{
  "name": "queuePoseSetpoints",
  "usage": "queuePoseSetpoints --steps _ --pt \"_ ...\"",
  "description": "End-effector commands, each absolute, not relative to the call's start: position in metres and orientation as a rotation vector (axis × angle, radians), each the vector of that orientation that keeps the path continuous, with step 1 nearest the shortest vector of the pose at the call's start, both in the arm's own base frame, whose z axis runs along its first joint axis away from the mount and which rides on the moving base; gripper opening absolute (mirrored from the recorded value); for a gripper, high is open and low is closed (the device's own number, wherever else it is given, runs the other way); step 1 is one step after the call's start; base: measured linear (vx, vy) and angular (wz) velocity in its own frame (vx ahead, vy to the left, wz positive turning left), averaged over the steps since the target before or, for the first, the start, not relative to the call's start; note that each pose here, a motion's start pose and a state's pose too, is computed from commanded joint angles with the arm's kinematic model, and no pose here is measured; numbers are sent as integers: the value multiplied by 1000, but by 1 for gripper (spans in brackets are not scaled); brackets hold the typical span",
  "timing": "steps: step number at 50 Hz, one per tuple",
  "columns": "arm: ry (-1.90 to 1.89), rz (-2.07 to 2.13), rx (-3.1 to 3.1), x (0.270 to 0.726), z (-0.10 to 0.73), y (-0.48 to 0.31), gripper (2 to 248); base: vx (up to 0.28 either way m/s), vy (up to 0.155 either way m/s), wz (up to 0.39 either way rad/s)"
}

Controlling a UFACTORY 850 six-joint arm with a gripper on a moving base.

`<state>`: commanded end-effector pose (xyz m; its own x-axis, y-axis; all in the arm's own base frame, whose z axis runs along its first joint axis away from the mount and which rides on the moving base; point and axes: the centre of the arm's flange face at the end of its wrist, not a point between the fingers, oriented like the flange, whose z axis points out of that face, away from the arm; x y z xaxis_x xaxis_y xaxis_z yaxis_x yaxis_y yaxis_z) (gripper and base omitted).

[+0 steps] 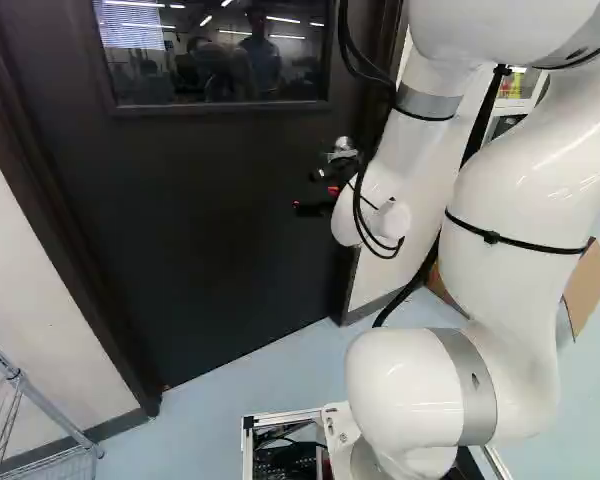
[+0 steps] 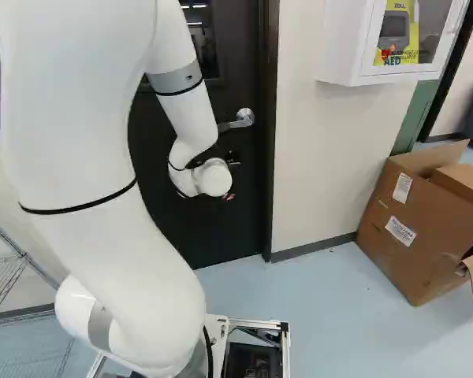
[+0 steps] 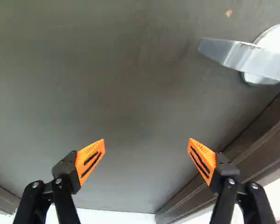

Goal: Open the door and move inside

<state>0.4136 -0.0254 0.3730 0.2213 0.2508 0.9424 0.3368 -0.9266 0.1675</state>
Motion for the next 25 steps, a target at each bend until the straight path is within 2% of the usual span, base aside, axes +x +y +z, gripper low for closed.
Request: queuePoseSetpoints --steps 25 --pt "-593 -1909 -2354 410 399 -25 247 0 0 0"
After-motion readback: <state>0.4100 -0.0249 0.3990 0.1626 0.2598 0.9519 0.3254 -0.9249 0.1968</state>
